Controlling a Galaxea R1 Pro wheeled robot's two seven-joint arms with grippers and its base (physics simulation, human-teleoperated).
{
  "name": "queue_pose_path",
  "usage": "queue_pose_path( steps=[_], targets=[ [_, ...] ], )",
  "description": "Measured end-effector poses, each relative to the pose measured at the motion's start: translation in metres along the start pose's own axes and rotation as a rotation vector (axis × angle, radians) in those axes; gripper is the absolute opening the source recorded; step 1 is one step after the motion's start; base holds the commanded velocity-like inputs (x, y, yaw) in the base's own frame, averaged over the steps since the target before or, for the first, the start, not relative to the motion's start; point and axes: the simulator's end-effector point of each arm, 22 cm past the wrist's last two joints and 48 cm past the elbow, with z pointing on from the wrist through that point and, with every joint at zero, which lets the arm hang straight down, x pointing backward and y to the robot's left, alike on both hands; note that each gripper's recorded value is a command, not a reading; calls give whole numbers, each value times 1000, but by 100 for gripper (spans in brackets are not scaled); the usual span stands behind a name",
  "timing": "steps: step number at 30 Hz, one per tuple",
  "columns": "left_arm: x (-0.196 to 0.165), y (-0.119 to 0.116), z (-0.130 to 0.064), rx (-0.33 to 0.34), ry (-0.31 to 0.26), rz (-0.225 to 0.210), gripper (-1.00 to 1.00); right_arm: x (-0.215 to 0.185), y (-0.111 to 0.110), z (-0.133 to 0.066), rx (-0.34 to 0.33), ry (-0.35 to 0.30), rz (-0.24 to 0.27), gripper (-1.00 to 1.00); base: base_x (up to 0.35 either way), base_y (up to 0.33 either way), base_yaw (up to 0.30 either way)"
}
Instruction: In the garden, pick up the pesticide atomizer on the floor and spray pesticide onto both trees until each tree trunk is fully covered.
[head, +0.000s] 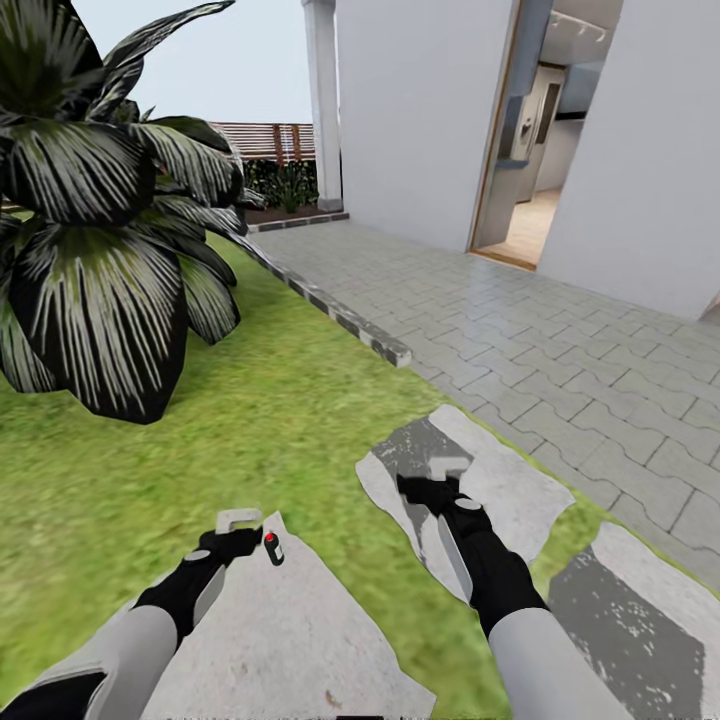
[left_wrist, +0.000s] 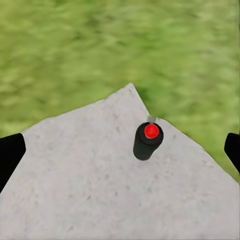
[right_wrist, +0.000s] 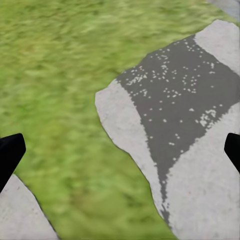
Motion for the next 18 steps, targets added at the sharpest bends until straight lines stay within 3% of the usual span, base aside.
queue_pose_path(
  steps=[9, 13, 18],
  targets=[
    [25, -1, 14, 1, 8, 11, 100, 27, -3, 12, 1, 14, 2, 100, 0, 0, 0],
    [32, -2, 21, 3, -20, 13, 100, 39, -4, 17, 1, 19, 3, 100, 0, 0, 0],
    [47, -2, 28, 2, -3, 15, 100, 57, -5, 26, 2, 47, 5, 100, 0, 0, 0]
  ],
)
